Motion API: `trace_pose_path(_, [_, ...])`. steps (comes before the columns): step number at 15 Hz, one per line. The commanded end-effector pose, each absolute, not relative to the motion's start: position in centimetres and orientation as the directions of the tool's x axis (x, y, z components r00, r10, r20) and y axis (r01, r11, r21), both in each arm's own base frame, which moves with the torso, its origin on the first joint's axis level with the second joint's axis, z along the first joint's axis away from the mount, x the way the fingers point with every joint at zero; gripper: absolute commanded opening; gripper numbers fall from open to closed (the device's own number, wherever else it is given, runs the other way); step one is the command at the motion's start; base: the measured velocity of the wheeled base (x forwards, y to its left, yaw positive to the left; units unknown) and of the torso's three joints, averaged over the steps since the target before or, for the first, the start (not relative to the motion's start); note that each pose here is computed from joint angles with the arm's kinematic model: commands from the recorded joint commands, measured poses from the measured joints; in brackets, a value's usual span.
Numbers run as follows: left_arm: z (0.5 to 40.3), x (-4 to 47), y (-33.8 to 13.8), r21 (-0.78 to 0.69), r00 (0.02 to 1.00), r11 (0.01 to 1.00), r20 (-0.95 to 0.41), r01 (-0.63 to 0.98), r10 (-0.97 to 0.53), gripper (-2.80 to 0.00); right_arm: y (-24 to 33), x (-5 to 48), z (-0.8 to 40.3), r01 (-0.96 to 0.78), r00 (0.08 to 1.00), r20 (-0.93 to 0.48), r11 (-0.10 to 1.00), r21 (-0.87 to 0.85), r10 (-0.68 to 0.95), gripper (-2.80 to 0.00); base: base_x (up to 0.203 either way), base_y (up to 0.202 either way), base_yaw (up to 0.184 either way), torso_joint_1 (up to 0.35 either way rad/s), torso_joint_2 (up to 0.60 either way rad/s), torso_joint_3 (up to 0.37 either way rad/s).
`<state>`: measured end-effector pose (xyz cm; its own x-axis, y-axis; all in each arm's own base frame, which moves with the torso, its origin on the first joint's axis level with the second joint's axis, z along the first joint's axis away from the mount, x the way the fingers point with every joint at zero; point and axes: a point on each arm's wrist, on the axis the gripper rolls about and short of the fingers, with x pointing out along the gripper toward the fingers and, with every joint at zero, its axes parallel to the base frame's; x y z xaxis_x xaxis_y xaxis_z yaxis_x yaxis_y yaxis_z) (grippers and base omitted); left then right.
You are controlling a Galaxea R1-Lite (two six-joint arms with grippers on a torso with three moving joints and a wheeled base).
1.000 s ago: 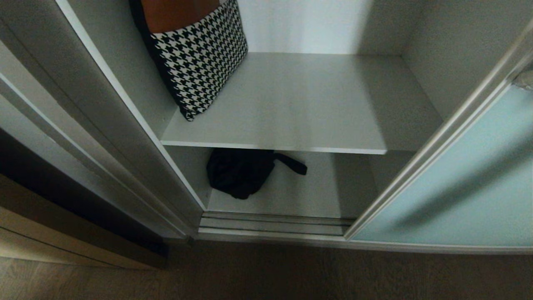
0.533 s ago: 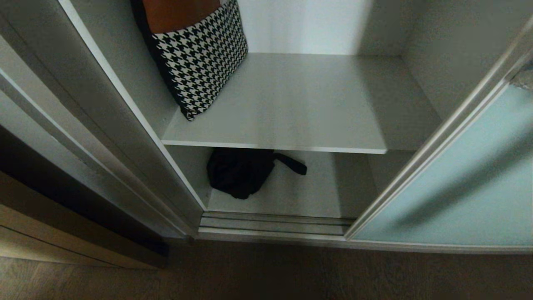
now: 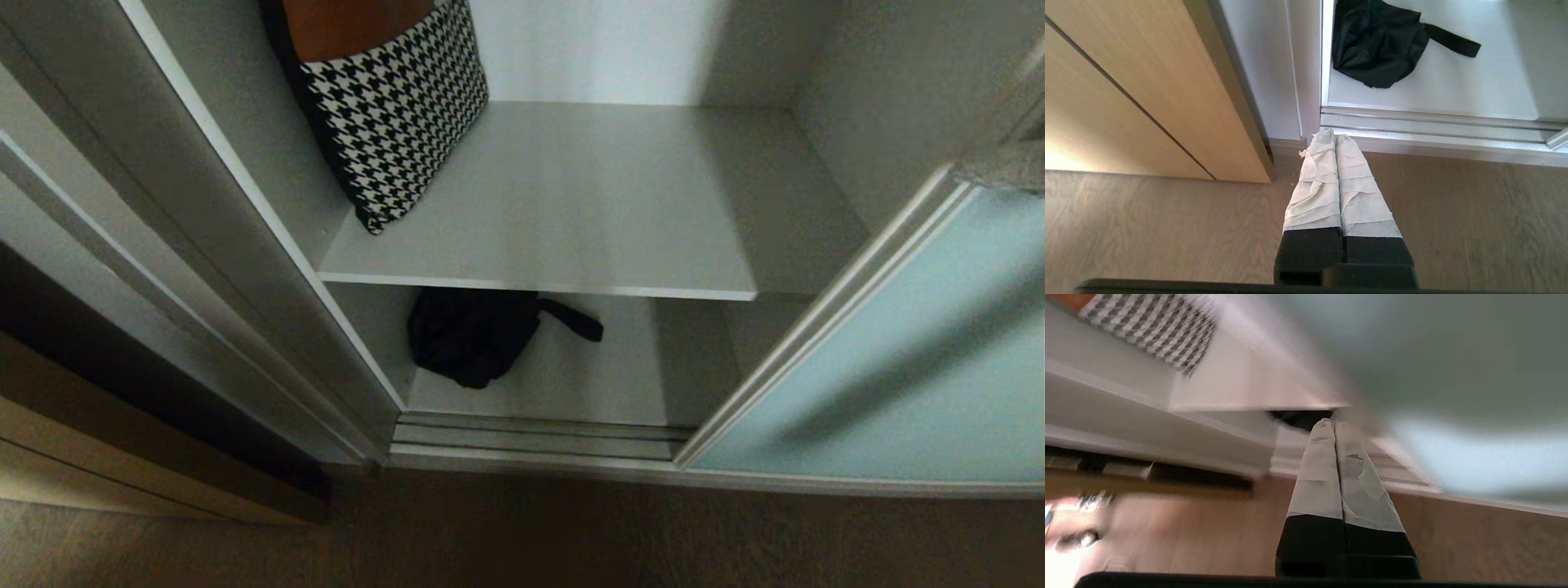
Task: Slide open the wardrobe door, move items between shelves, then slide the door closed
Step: Close the door
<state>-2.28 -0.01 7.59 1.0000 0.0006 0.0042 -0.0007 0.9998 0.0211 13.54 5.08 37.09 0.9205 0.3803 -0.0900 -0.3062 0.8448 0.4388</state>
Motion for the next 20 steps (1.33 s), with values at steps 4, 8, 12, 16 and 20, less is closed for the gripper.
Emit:
trace_pose_path(4, [7.6,-2.3,0.0,0.021,1.000,1.000,0.003,0.000,0.000,-2.80,6.9,11.5,37.7,-0.468,0.838,-0.059,0.772,0.430,0.542,-2.80,0.000,0.000,0.000,0.000,0.00,0.000])
trace_pose_path(8, [7.6,-2.3,0.0,0.021,1.000,1.000,0.003,0.000,0.000,-2.80,4.5,7.1,38.7,-0.536,0.819,0.050,0.729,0.426,0.572,-2.80,0.000,0.000,0.000,0.000,0.00,0.000])
trace_pose_path(12, [7.6,-2.3,0.0,0.021,1.000,1.000,0.003,-0.001,0.001,-2.80,2.4,5.6,39.2,-0.430,0.899,0.111,0.799,0.420,0.424,-2.80,0.000,0.000,0.000,0.000,0.00,0.000])
trace_pose_path(16, [7.6,-2.3,0.0,0.021,1.000,1.000,0.003,-0.002,0.002,-2.80,1.8,6.2,39.6,-0.341,0.939,0.118,0.842,0.419,0.322,-2.80,0.000,0.000,0.000,0.000,0.00,0.000])
trace_pose_path(20, [7.6,-2.3,0.0,0.021,1.000,1.000,0.003,-0.002,0.002,-2.80,2.2,8.2,39.2,-0.294,0.954,0.072,0.853,0.431,0.293,-2.80,0.000,0.000,0.000,0.000,0.00,0.000])
